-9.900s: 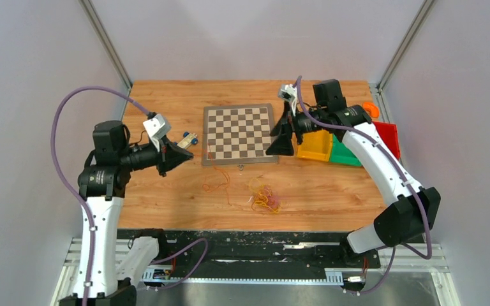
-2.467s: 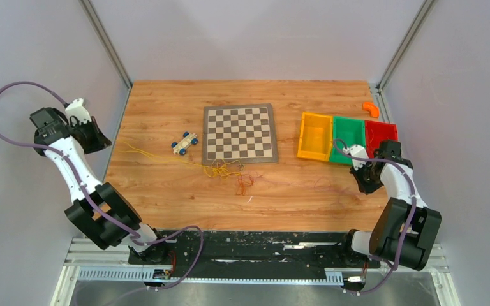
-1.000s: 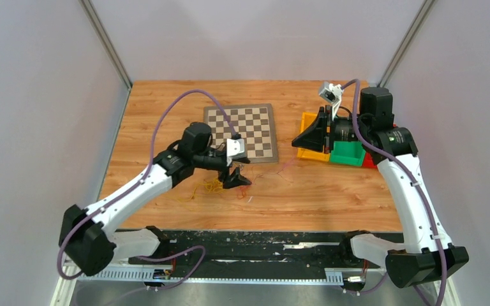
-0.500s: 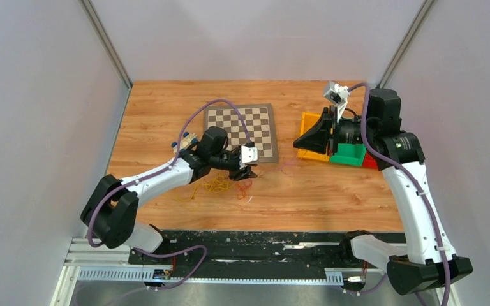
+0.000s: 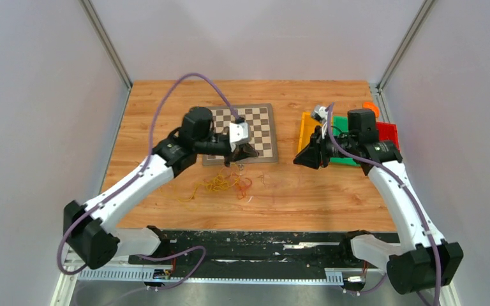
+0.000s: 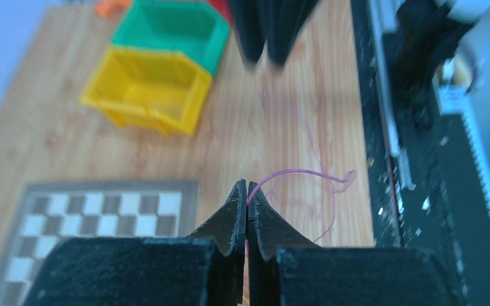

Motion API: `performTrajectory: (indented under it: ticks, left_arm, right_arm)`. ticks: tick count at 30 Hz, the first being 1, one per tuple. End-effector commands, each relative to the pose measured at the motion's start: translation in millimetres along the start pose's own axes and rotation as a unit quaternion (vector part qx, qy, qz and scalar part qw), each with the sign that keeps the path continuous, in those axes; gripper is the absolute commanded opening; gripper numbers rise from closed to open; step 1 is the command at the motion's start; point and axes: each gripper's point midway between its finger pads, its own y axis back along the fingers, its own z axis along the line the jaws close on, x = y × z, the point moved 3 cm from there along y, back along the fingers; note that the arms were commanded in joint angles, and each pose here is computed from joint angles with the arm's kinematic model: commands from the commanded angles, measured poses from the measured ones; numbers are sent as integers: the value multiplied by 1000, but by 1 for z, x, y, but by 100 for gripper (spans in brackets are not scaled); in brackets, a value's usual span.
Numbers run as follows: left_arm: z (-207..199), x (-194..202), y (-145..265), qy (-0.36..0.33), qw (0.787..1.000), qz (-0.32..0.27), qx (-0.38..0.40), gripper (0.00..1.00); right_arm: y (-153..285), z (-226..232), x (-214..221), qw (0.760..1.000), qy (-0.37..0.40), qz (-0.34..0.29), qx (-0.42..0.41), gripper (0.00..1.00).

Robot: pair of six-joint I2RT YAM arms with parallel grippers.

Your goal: Untangle the cables

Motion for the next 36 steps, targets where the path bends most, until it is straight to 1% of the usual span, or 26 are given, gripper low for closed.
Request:
performTrajectory:
  ticks: [1, 2, 3, 4, 5, 6, 7, 11, 15, 17, 19, 21, 27, 28, 29, 30, 31, 32, 33, 35, 36]
  left_arm:
    - [-35, -99, 50, 27, 996, -77, 28, 0]
    - [-34, -120, 58, 20, 995, -93, 21, 0]
    - [-33, -126, 61, 39, 995, -93, 14, 0]
    - [-32, -144, 70, 32, 994, -108, 3, 0]
    - [-31, -151, 73, 46, 993, -112, -3, 0]
    - [-29, -164, 81, 41, 991, -125, -11, 0]
    - [-28, -175, 86, 46, 990, -133, -20, 0]
    - [-23, -199, 101, 54, 986, -150, -44, 0]
    - [-18, -210, 104, 61, 985, -148, -57, 0]
    - [-14, -211, 103, 66, 985, -146, -62, 0]
    - [-13, -212, 102, 75, 984, -147, -62, 0]
    - [-15, -215, 101, 79, 984, -154, -51, 0]
    - [-17, -226, 102, 102, 977, -185, -28, 0]
    - [-19, -232, 104, 107, 974, -199, -19, 0]
    - [-18, -230, 105, 129, 971, -202, -15, 0]
    - [-19, -238, 109, 118, 969, -219, -6, 0]
    - [-17, -236, 110, 142, 964, -223, -4, 0]
    - [-18, -239, 113, 136, 963, -234, 5, 0]
    - [-16, -240, 117, 150, 959, -240, 4, 0]
    - [-12, -244, 124, 151, 954, -259, -1, 0]
    - [-11, -241, 126, 158, 952, -263, -6, 0]
  right_arm:
    - [-15, -17, 27, 999, -11, 35, 2, 45]
    - [-16, -12, 24, 999, -10, 32, -9, 59]
    - [-16, -7, 17, 1000, -3, 25, -19, 70]
    - [-13, -2, 7, 1000, 10, 15, -24, 78]
    - [-9, 2, -5, 999, 24, 3, -25, 84]
    - [-4, 8, -18, 999, 42, -11, -26, 89]
    - [3, 16, -35, 997, 66, -28, -28, 92]
    - [28, 53, -88, 987, 122, -92, -47, 100]
    - [36, 98, -129, 973, 158, -143, -91, 100]
    - [31, 117, -141, 966, 169, -155, -119, 100]
    - [23, 128, -147, 964, 157, -161, -142, 100]
    - [8, 126, -150, 964, 150, -163, -145, 100]
    - [-44, 138, -153, 958, 172, -145, -177, 100]
    - [-53, 140, -151, 958, 174, -141, -180, 98]
    - [-63, 143, -149, 957, 176, -135, -184, 96]
    - [-56, 150, -151, 954, 186, -145, -186, 92]
    - [-78, 139, -145, 960, 171, -126, -184, 87]
    - [-86, 135, -142, 962, 162, -121, -183, 78]
    - [-91, 131, -140, 965, 151, -118, -181, 67]
    - [-99, 126, -133, 967, 136, -114, -180, 45]
    - [-103, 124, -129, 969, 129, -113, -180, 37]
